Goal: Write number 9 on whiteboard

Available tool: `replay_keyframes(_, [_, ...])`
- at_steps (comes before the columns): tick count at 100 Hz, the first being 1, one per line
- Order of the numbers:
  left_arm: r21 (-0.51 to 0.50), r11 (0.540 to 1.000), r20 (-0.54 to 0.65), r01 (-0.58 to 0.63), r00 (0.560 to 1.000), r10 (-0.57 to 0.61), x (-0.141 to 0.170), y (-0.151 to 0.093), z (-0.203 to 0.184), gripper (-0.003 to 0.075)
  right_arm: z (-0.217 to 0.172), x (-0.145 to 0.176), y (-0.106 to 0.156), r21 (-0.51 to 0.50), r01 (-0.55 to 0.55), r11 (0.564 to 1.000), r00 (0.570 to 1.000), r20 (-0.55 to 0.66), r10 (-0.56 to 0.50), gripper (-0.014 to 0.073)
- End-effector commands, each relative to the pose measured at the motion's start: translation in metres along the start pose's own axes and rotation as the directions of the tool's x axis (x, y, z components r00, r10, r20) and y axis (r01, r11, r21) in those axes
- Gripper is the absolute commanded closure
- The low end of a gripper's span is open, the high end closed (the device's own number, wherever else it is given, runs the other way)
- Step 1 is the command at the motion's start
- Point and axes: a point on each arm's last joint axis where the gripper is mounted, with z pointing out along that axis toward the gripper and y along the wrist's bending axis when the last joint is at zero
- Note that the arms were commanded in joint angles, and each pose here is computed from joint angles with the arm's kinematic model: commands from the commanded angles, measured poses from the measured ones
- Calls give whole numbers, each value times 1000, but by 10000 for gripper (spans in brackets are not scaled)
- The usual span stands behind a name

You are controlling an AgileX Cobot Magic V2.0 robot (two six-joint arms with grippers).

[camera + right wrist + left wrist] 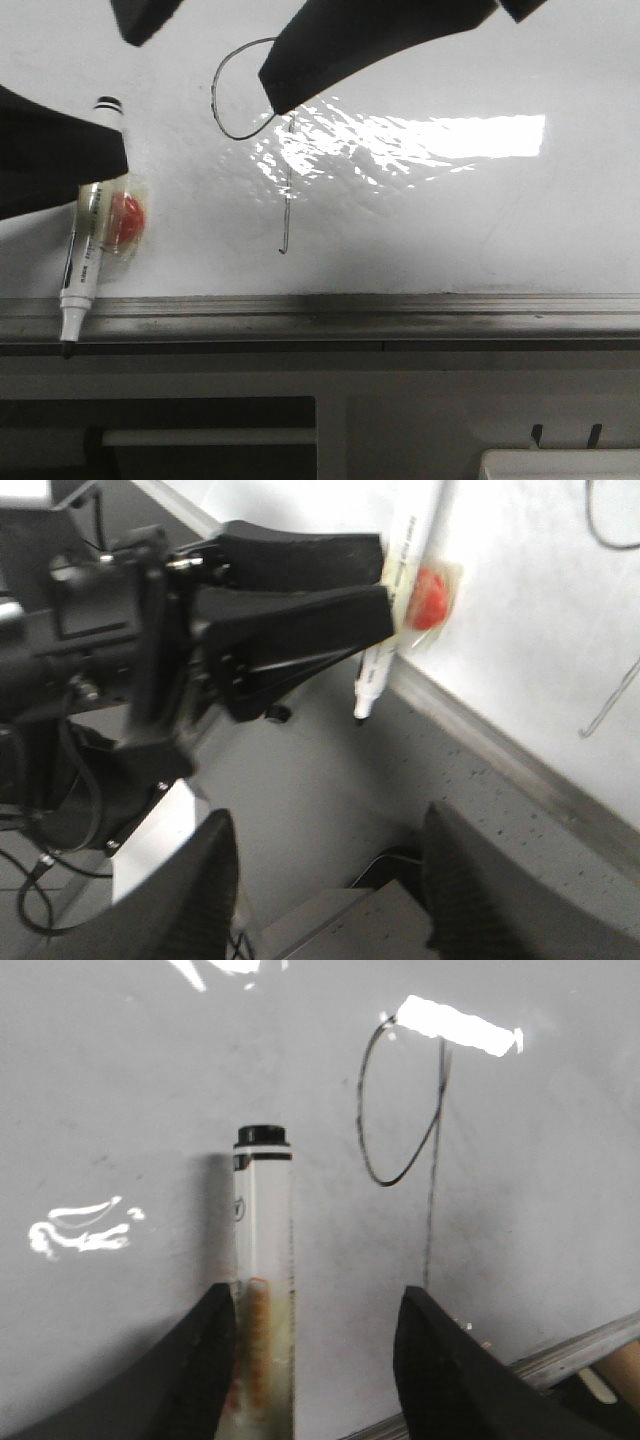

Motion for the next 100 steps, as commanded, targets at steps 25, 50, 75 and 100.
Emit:
replay_keyframes(25, [140,984,195,-109,977,80,-36,-24,-37,616,-48,-12,5,47,119,992,931,342,-128,664])
replay_keyframes(50, [174,970,307,-168,945,109,-50,-31,-75,740,-79,23,-8,134,199,971,818,524,-240,664])
replay_keyframes(75, [127,968,288,-218,942,175,-45,-26,-107,740,-104,81,-28,197,239,951,631,712,-306,664])
replay_keyframes(100, [80,962,307,-260,925,224,-38,-18,-138,740,-107,133,-46,223,268,937,576,743,-341,664])
